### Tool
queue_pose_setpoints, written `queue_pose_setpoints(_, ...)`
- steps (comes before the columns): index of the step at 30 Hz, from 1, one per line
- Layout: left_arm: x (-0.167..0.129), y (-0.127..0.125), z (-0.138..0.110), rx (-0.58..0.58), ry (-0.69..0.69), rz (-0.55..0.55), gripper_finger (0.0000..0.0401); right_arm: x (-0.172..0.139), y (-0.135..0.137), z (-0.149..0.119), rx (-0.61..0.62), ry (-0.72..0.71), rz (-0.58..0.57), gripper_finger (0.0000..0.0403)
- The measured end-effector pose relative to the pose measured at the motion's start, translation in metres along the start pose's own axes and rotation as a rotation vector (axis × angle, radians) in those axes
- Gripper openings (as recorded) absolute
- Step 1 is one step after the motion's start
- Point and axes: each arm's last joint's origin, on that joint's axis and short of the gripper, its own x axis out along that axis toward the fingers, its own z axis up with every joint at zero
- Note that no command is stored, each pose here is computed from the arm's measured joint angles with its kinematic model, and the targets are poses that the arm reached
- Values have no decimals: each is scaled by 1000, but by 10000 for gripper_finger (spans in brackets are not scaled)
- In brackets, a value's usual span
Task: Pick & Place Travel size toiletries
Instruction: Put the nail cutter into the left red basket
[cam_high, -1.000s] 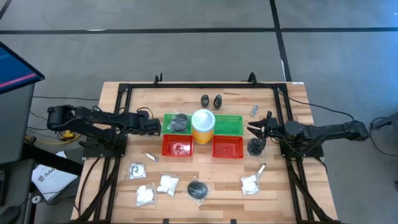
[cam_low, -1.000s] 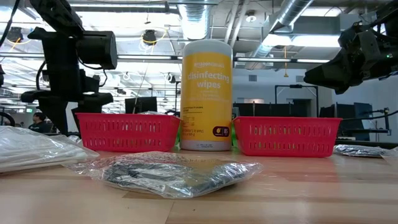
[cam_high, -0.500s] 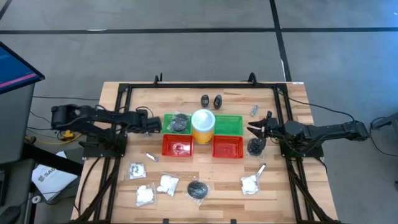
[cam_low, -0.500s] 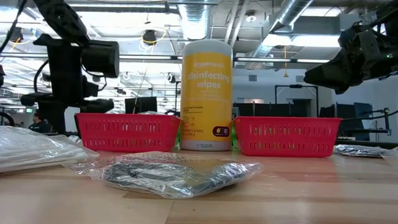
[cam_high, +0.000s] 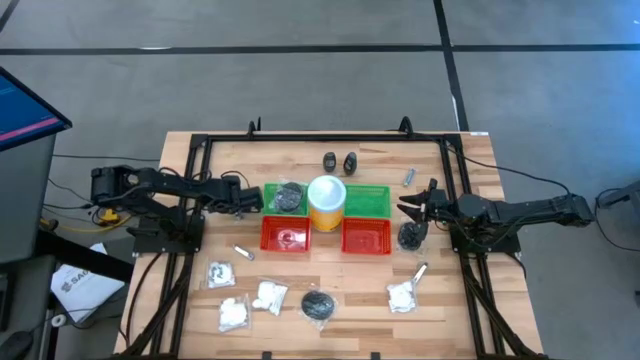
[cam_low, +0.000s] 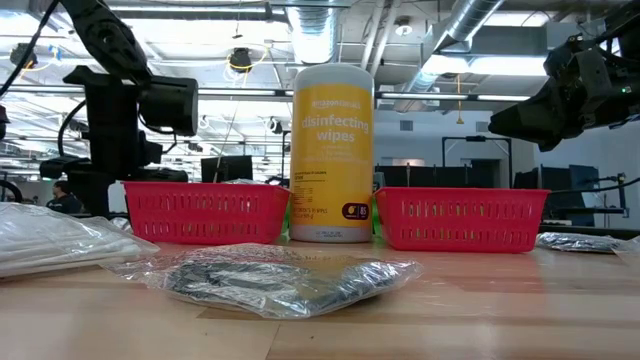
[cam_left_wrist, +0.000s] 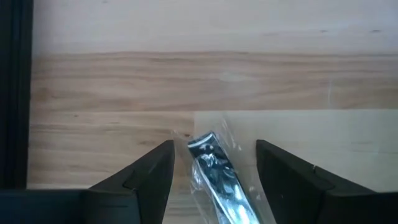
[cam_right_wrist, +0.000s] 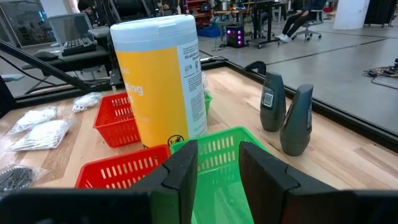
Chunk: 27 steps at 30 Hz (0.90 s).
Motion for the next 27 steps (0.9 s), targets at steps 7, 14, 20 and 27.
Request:
queue_pose_setpoints(7,0,0,0,6,5,3,184,0,0,0,0,0,0,109)
queue_pose_setpoints(14,0,0,-1,58,14,4,75,0,0,0,0,0,0,109)
queue_pose_setpoints(20,0,1,-1,109,16,3,45,0,0,0,0,0,0,109)
queue_pose_setpoints(27,-14,1,-5,146,33,-91,47,0,0,0,0,0,0,109)
